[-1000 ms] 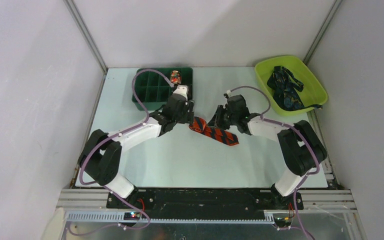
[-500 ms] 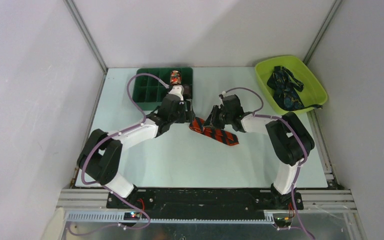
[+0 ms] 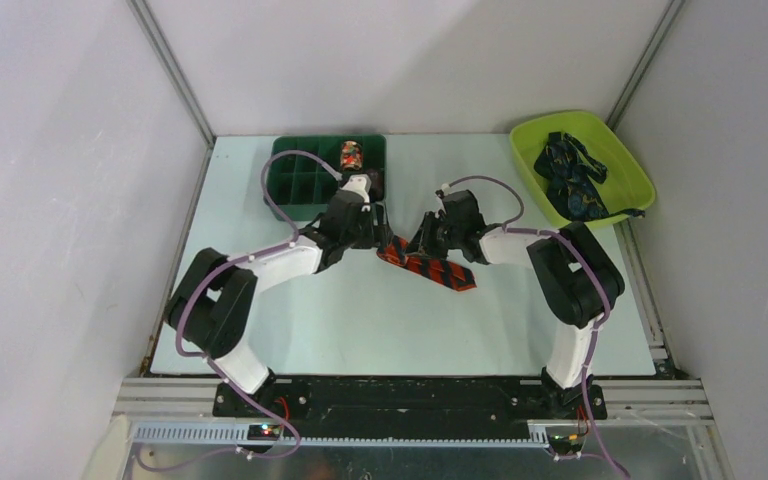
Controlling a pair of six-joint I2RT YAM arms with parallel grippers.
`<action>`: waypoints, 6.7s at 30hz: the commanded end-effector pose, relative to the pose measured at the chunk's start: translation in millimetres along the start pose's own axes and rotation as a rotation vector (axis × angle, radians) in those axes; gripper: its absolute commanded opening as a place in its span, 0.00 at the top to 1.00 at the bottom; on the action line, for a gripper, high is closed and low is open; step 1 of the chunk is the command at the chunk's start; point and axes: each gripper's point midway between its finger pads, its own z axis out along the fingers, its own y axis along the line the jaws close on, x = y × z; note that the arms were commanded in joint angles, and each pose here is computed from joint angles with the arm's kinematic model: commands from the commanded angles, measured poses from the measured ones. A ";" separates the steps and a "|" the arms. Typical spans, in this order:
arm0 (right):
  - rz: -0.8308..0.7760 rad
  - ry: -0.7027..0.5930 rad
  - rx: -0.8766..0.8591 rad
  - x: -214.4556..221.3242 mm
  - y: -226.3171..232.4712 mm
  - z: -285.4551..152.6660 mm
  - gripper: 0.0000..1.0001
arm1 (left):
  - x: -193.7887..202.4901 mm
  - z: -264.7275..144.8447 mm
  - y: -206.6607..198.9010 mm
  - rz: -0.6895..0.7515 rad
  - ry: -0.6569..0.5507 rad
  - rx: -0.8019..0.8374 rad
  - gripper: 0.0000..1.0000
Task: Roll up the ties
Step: Roll the tie at the center of the board.
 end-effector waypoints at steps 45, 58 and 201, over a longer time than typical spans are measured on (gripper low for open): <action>-0.054 -0.040 0.014 -12.0 9.0 -7.2 0.79 | 41.2 22.9 -23.8 -0.115 0.082 0.277 0.48; -0.130 -0.205 0.088 -51.4 17.9 -79.5 0.69 | 23.0 18.0 -3.4 -0.033 0.061 0.114 0.48; -0.041 -0.199 0.144 -37.4 -33.2 -95.7 0.75 | 41.9 17.2 -98.3 0.450 0.120 -0.168 0.29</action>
